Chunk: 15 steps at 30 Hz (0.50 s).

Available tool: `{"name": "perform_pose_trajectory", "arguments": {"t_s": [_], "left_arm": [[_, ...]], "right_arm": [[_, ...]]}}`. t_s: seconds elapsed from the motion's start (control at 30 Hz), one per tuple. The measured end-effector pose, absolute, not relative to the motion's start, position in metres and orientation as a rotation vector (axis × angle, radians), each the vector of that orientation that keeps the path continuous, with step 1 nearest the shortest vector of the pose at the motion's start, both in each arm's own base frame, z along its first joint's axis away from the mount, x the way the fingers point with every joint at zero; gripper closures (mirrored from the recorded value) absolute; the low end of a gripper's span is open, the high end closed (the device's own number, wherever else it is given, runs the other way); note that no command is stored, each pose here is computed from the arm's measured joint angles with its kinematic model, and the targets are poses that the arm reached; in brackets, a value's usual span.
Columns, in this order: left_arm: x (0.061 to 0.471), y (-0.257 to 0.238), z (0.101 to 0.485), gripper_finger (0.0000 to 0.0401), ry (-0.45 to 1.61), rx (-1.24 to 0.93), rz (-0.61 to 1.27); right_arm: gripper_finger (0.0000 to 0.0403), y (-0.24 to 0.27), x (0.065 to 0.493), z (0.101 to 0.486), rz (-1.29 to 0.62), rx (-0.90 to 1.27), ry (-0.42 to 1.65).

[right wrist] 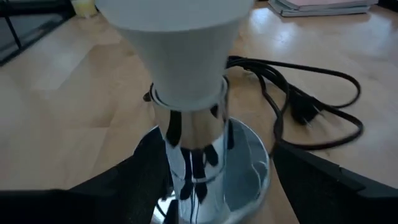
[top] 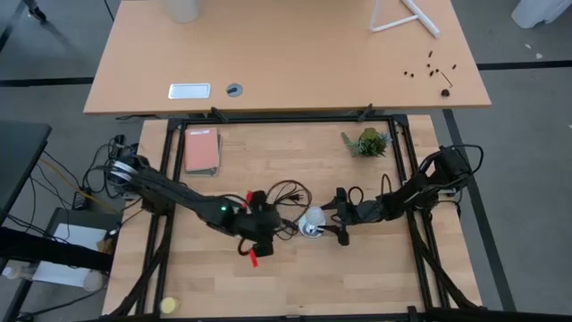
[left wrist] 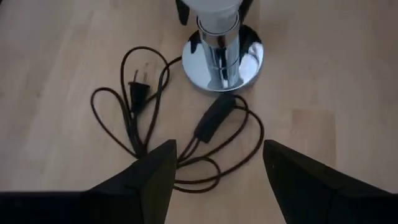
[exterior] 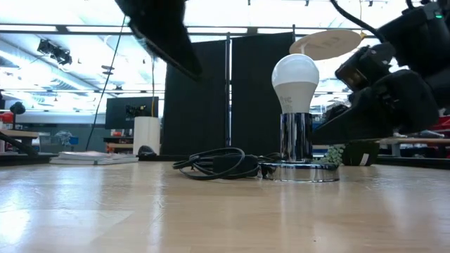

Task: Screw lightbulb
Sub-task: Remove the white lightbulb from the silver lamp

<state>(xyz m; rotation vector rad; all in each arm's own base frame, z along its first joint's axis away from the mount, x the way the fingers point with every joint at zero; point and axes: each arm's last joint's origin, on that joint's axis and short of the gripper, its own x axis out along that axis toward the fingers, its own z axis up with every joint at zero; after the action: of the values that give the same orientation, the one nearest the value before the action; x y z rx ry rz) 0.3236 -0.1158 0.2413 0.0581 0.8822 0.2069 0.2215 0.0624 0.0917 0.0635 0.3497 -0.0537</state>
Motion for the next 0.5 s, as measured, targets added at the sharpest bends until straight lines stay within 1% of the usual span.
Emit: {"name": "perform_pose_trajectory", "arguments": {"t_s": [0.1, 0.2, 0.5], "left_arm": [[0.312, -0.111, 0.233, 0.0158, 0.839, 0.031, 0.225], [0.306, -0.108, 0.224, 0.0158, 0.847, 0.017, 0.241], [0.306, -0.108, 0.224, 0.0158, 0.846, 0.030, 0.242]], "right_arm": [[0.0099, 0.065, 0.233, 0.094, -0.053, 0.029, 0.375], [0.0103, 0.063, 0.241, 0.097, -0.062, -0.002, 0.379], [0.0123, 0.037, 0.253, 0.102, -0.054, 0.015, 0.318]]}}
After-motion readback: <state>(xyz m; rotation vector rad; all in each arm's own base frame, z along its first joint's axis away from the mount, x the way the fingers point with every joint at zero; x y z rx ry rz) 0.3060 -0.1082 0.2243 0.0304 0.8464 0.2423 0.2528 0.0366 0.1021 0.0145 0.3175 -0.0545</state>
